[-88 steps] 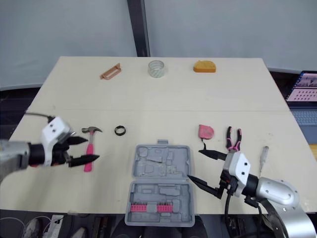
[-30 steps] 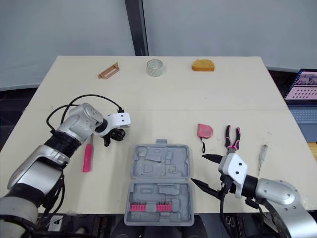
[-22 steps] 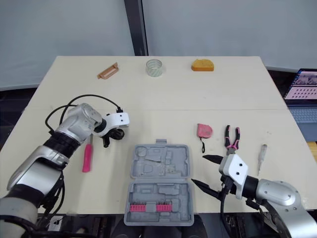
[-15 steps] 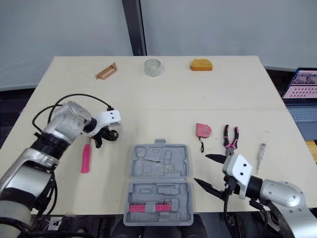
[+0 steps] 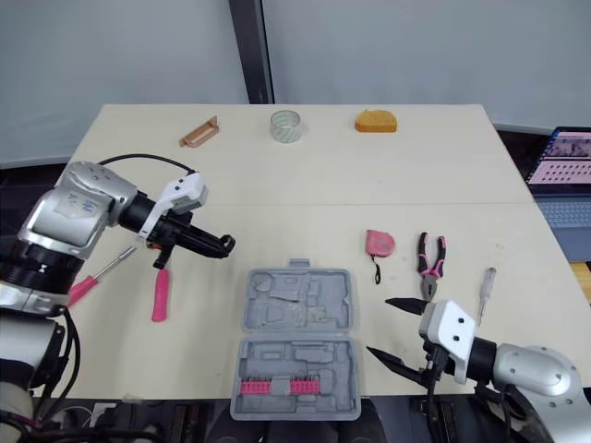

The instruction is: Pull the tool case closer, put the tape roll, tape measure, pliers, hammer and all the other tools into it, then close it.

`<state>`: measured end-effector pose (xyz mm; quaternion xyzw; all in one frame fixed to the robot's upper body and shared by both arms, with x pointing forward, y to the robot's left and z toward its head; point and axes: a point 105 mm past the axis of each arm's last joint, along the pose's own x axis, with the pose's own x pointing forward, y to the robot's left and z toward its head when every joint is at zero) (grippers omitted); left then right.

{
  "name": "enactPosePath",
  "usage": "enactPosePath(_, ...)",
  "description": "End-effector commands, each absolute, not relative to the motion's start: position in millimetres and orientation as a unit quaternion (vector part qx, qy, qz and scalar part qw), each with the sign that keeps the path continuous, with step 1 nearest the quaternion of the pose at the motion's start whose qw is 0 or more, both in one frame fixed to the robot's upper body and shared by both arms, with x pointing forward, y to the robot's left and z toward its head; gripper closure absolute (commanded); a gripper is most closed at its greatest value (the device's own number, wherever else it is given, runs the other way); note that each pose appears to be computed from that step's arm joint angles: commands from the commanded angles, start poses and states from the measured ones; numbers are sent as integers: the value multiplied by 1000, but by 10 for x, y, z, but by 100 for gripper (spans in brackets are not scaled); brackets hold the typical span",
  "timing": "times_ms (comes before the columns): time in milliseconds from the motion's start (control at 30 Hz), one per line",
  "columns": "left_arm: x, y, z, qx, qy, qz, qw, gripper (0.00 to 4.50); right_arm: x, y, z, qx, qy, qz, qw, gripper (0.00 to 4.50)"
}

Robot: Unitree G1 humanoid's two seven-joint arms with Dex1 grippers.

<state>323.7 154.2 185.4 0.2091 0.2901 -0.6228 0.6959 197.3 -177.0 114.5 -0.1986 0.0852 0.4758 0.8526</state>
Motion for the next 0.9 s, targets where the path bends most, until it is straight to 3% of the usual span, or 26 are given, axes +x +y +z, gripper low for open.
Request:
enactPosePath(33,3115,1423,1904,201,276,-686,643,448,1923,-1683,1189,-205,67,483,849,0)
enactPosePath(500,3052,1226,1550,240,312,-721,571,448,1859,-1595,1121,-200,65,473,856,0)
enactPosePath(900,3213,1183,1199,277,317,-699,578,448,1842,-1615,1112,-198,69,461,862,0)
